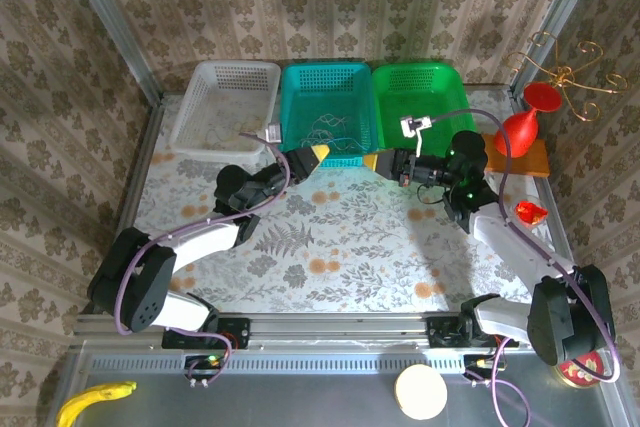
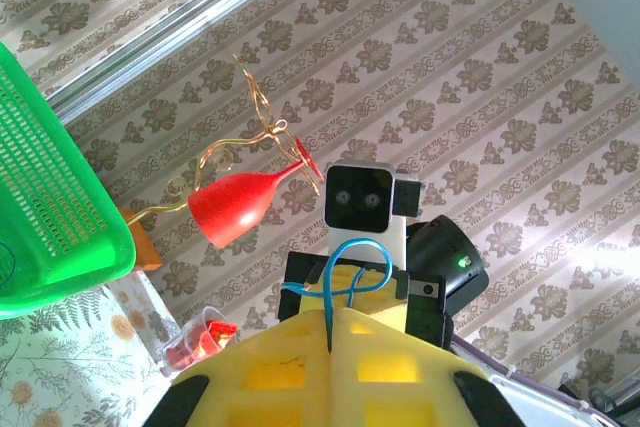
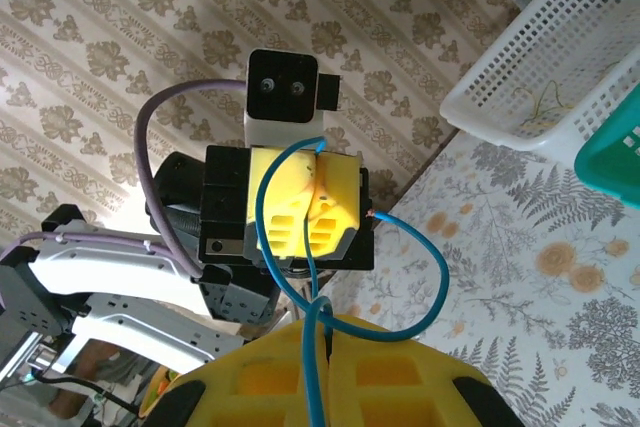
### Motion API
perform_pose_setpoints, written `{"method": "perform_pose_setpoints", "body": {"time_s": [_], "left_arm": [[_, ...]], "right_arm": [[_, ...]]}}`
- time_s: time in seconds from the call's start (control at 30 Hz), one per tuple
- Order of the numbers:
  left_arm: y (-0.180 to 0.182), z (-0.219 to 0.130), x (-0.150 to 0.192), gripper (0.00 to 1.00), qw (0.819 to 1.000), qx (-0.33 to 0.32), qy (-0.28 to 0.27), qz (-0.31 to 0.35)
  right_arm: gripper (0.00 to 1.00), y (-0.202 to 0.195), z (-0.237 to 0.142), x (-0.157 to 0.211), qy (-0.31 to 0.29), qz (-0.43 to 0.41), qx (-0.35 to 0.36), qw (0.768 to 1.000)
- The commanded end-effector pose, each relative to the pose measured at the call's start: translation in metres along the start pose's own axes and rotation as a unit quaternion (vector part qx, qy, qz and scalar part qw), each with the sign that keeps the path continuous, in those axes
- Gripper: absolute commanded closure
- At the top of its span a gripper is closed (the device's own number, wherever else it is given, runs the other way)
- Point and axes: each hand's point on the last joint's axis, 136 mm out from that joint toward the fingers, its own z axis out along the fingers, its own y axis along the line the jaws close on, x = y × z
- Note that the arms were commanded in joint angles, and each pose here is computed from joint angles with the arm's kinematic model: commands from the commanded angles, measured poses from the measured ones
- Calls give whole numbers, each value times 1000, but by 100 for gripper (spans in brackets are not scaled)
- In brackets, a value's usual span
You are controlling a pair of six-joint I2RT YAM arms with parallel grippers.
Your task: Untangle the cables
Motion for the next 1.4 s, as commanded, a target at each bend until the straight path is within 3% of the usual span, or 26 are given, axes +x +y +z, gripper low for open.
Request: {"method": "perform_pose_setpoints", "body": {"time_s": [0.0, 0.27, 0.4, 0.57, 0.9, 1.0, 1.23, 1.37], "left_arm": [[-13, -5, -15, 100, 999, 14, -32, 23], [-13, -3, -19, 100, 999, 15, -33, 27], [-20, 2, -21, 100, 999, 27, -24, 35], [-19, 4, -24, 100, 999, 29, -19, 37], [6, 13, -29, 100, 1000, 5, -6, 20], [7, 21, -25, 100, 1000, 6, 24, 19], [6, 43, -30, 100, 998, 2, 52, 22], [10, 57, -26, 100, 998, 3, 70, 6]], "right_arm": [[100, -4, -7, -8, -30, -14, 24, 999], [100, -33, -18, -13, -77, 7, 105, 991], [62, -46, -19, -13, -82, 19, 130, 988], [42, -56, -22, -11, -77, 26, 164, 983], [30, -24, -18, -40, -45, -42, 181, 981], [28, -19, -10, -44, -25, -74, 183, 980], [26, -25, 16, -50, 18, -111, 181, 977], [26, -38, 25, -60, 13, -113, 198, 974]]}}
